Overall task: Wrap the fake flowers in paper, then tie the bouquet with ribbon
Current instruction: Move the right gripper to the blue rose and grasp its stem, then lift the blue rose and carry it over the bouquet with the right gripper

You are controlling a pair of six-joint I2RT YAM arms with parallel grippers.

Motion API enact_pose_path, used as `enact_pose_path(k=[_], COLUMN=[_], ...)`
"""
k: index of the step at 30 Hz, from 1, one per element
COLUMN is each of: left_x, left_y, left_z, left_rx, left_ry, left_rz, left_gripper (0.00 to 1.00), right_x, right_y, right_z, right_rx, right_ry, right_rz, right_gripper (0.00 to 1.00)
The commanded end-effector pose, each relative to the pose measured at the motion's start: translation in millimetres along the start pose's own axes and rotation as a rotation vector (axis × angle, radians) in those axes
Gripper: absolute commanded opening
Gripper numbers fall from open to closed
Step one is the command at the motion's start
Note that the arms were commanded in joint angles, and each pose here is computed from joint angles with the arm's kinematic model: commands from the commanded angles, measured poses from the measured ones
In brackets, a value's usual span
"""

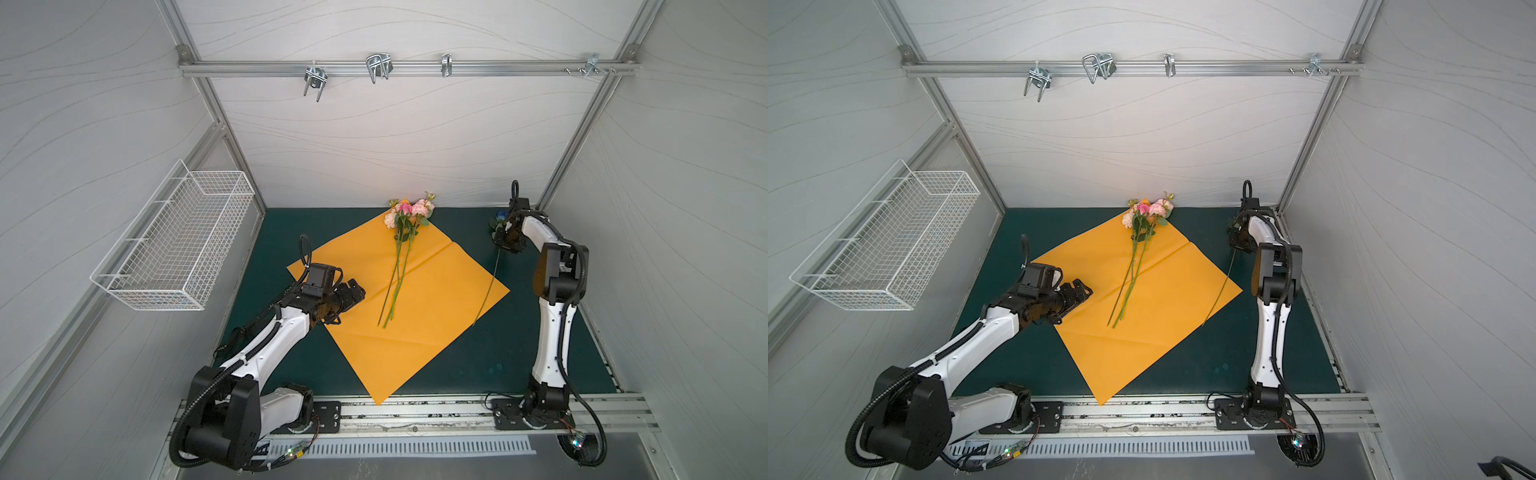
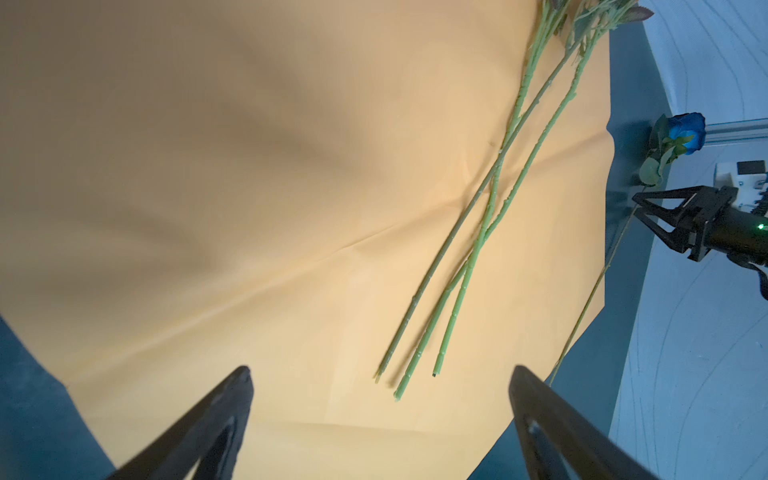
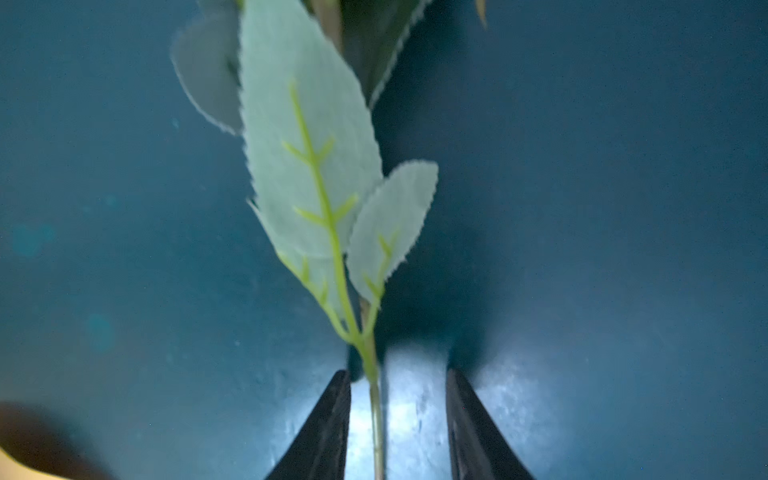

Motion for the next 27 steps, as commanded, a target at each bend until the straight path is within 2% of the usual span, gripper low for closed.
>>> enact_pose_path(k=[1, 3, 7, 8, 12, 17, 22, 27], left_x=[-16.2, -16.2, -16.8, -16.4, -15.6, -15.8, -16.0, -15.1], left_y=[2.4, 0.2, -0.1, 0.4, 4.1, 5.7, 6.7, 7.8], left_z=[13.3, 13.3, 13.8, 13.5, 13.8, 13.1, 11.3, 9.4], left_rx=[-0.026, -0.021, -0.021, -0.021, -0.031, -0.034, -0.034, -0.033], left_ry=[-0.010, -0.005, -0.006, -0.006, -0.015, -0.011, -0.007, -0.007], left_rz=[-0.032, -0.033, -0.032, -0.031, -0.025, -0.036, -0.050, -0.056], left_gripper=[0.97, 0.97, 0.97, 0.97, 0.96, 0.97, 0.97, 0.96], right_x=[1.9, 2.8, 1.8, 2.5, 4.7, 22.8, 66.8, 138.6], right_y=[-15.7, -18.8, -23.4, -21.5, 8.8, 78.9, 137.4, 163.1], right_z=[-15.7, -15.9, -15.6, -14.5, 3.0, 23.8, 11.1, -21.8], right_rx=[0.092, 0.102, 0.110, 0.107, 0.043, -0.079, -0.156, -0.183], right_ry=[0.036, 0.038, 0.051, 0.058, 0.083, 0.082, 0.092, 0.127], right_rz=[0.028, 0.035, 0.033, 0.033, 0.031, 0.076, 0.160, 0.304], right_gripper=[0.36, 0.29, 0.02, 0.00, 0.00, 0.00, 0.00, 0.00])
Point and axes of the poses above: each gripper's point midway between its finger pads, its own y axis back along the fingers, its own x axis along the line the jaws close on, z = x × y, the point moved 2 cm from there along y, back along the fingers, and after that the axes turned 6 degrees about y, right-handed, at the moved point
